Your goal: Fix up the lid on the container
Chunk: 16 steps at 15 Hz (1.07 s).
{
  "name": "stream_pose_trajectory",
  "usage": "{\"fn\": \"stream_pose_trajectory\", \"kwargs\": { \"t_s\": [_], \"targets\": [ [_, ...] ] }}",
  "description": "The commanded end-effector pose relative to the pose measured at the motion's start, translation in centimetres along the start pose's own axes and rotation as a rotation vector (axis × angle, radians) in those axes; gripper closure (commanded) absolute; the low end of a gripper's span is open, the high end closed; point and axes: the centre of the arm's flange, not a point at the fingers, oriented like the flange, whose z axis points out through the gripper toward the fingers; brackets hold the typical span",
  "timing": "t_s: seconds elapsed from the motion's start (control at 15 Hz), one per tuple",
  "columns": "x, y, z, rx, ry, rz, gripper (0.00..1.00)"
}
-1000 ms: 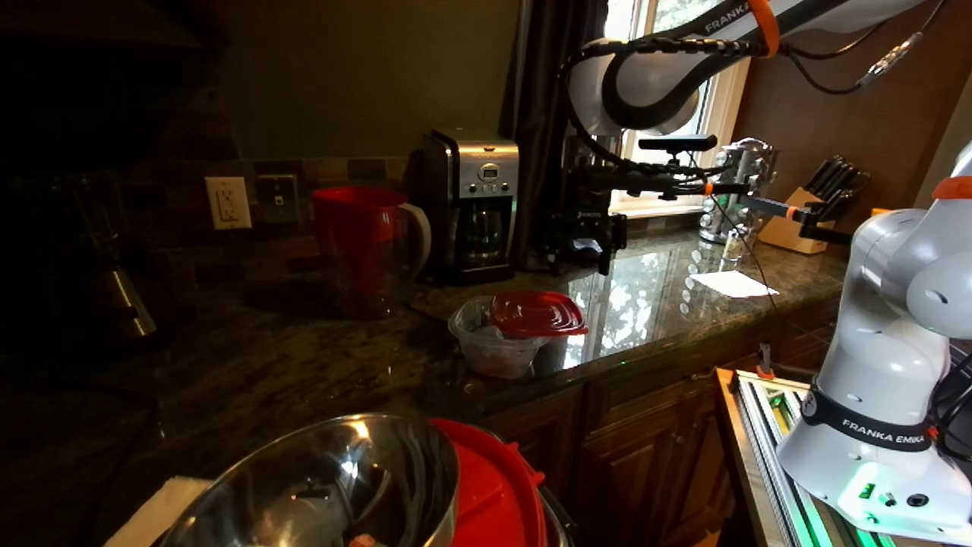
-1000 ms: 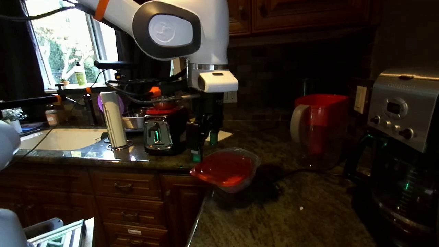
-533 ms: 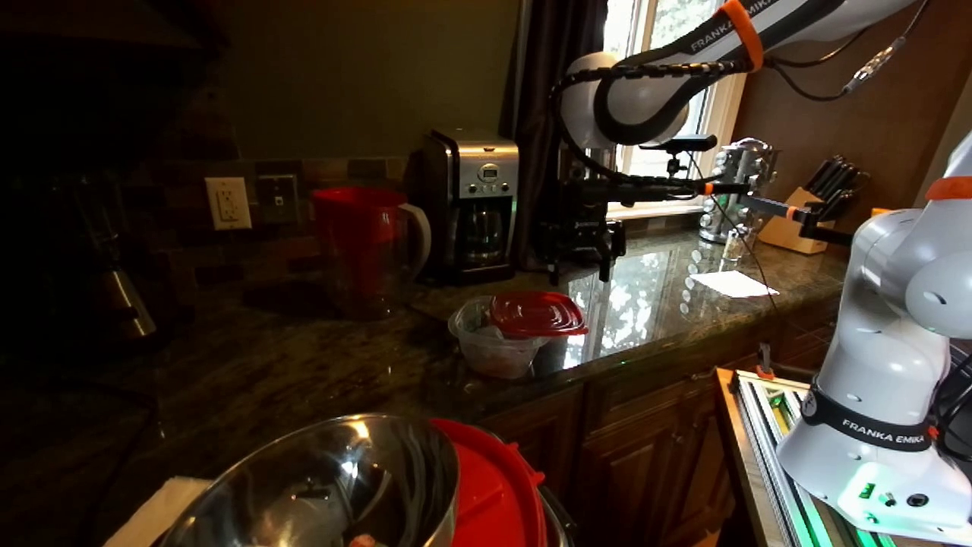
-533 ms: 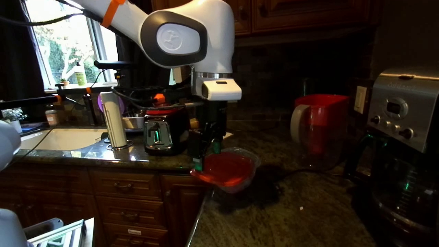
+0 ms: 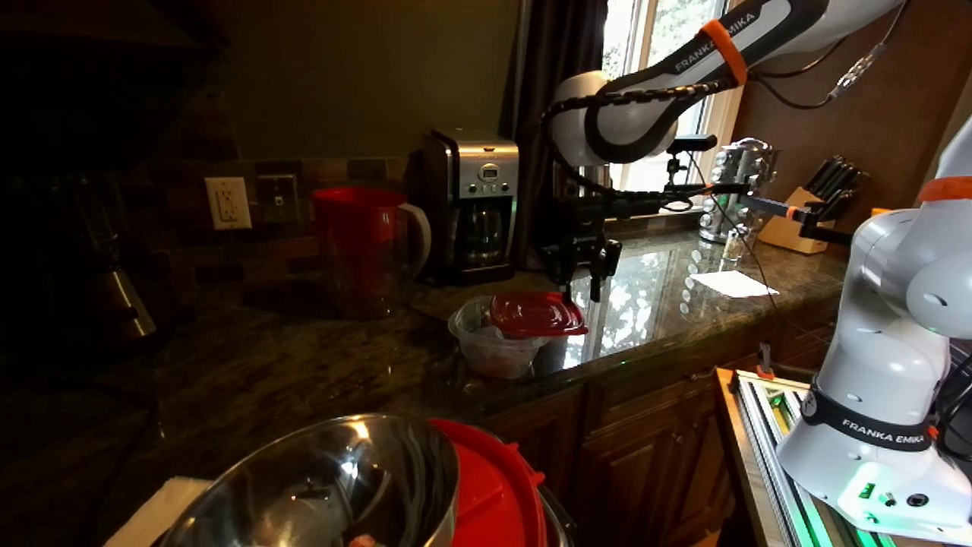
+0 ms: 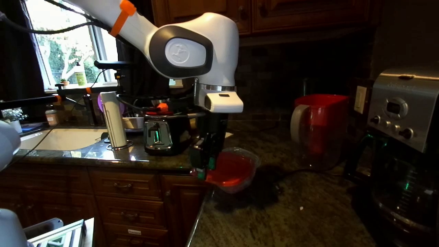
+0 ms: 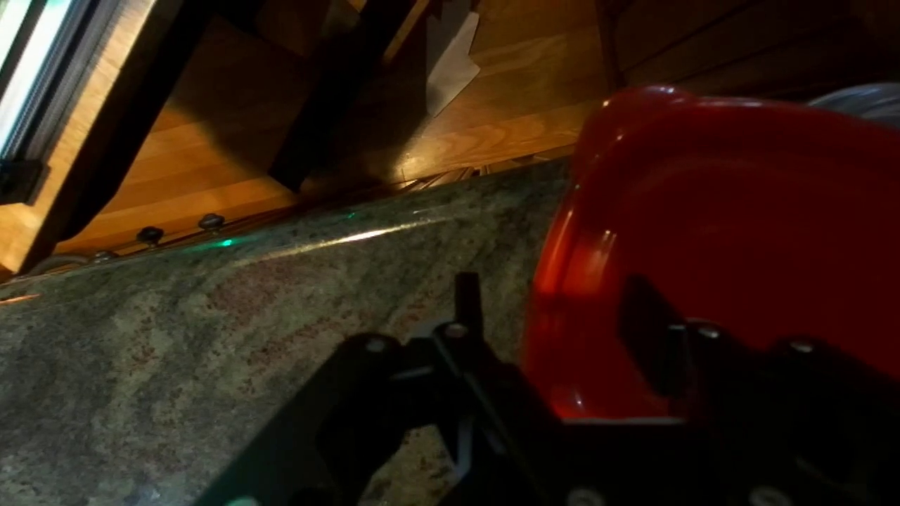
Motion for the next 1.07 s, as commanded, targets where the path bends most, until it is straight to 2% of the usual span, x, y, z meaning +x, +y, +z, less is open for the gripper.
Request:
{"fn": "stream_pose_trajectory", "kwargs": {
  "t_s": [0.0, 0.07, 0.13, 0.27, 0.33, 0.4, 0.47, 0.6, 0.73, 0.8, 0.87, 0.93, 1.0],
  "targets": [
    [0.3, -0.4, 1.3, 0.005, 0.013, 0.029, 0.55],
    [0.4, -0.5, 1.4, 0.007, 0.014, 0.034, 0.62],
    [0.4, -0.5, 1.5, 0.016, 0.017, 0.038, 0.58],
    [0.6, -0.6, 1.7, 0.027, 0.024, 0.042, 0.70],
    [0.7, -0.6, 1.8, 0.029, 0.025, 0.043, 0.73],
    [0.8, -0.5, 1.9, 0.036, 0.027, 0.047, 0.81],
    [0.8, -0.5, 2.0, 0.039, 0.029, 0.048, 0.82],
    [0.9, -0.1, 2.2, 0.045, 0.029, 0.055, 0.73],
    [1.1, 0.3, 2.4, 0.051, 0.023, 0.065, 0.72],
    [1.1, 0.4, 2.5, 0.053, 0.022, 0.067, 0.80],
    [1.2, 0.5, 2.6, 0.055, 0.021, 0.070, 0.93],
    [1.3, 0.6, 2.6, 0.064, 0.024, 0.074, 0.99],
    [1.3, 0.6, 2.7, 0.071, 0.029, 0.076, 1.00]
  ]
}}
